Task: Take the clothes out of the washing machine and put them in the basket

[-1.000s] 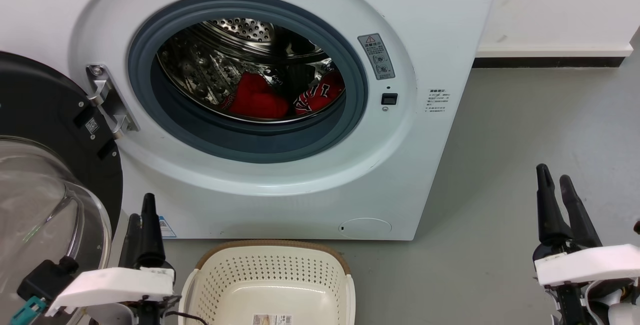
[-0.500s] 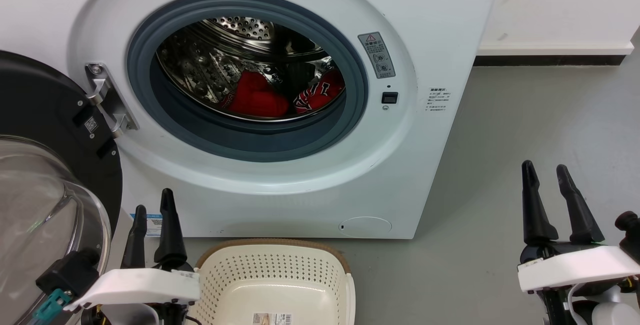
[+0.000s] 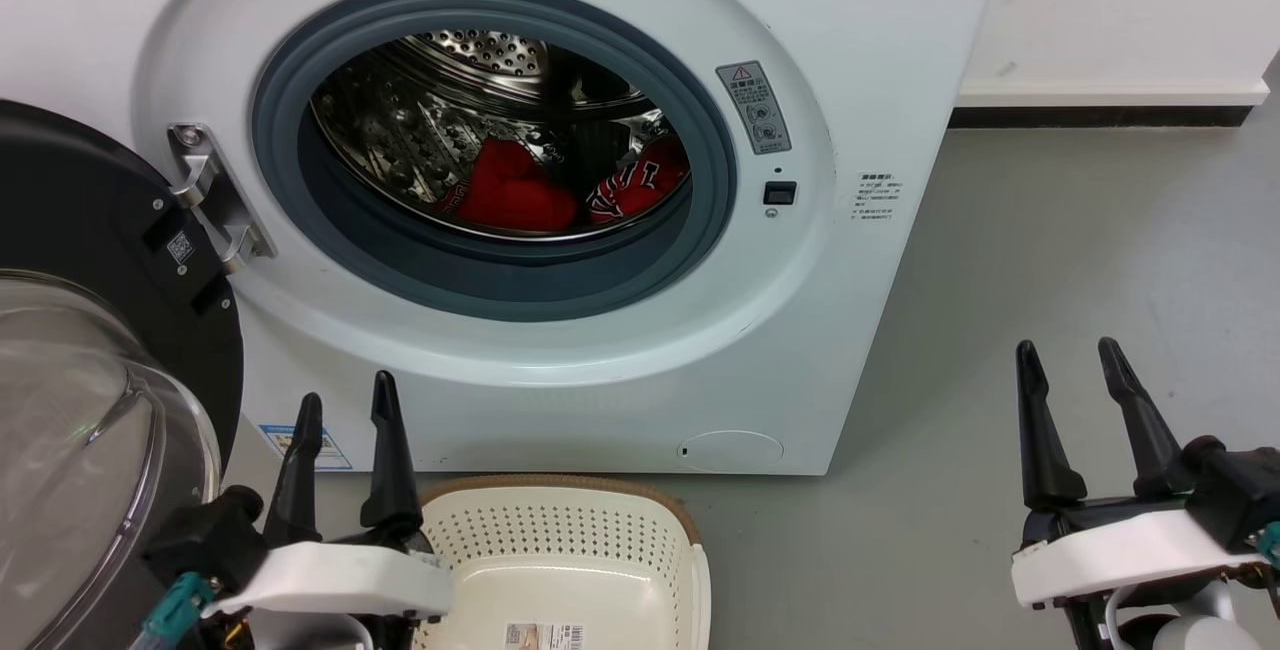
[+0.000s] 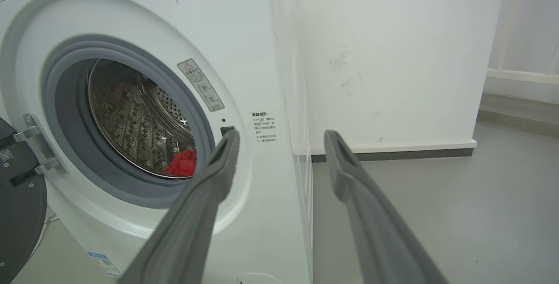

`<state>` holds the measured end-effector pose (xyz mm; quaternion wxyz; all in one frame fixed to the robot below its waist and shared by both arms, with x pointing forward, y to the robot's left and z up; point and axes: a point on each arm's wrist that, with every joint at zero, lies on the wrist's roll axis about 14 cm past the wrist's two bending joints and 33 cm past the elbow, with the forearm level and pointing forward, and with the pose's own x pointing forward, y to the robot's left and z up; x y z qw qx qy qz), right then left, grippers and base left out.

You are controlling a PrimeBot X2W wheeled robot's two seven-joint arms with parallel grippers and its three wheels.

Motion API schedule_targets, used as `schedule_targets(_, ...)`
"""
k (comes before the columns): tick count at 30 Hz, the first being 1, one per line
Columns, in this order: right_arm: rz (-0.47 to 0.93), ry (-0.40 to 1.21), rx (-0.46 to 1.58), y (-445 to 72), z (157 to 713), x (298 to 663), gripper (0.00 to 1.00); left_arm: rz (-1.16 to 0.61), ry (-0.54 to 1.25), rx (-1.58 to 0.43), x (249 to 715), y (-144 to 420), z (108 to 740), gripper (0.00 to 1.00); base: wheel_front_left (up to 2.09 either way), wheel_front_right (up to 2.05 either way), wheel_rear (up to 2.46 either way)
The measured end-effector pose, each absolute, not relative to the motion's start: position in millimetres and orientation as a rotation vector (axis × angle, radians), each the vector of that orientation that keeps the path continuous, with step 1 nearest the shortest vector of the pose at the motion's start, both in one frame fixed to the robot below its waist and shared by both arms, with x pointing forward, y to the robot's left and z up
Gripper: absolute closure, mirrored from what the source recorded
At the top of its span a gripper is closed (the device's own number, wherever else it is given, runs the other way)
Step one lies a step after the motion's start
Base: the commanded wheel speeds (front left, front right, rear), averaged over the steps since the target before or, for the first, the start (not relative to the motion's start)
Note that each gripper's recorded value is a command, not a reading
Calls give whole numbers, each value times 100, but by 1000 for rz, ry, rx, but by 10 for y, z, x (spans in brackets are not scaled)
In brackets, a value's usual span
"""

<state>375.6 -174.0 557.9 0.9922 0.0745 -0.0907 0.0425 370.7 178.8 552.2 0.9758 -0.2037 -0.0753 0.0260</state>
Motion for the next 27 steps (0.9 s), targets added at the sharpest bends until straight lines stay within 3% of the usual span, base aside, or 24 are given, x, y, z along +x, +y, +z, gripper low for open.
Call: schedule_targets(27,129,-172,-140,-1613,5449,3685,0,-33,-97,-96,3626,1513,5229,0,0,0,0)
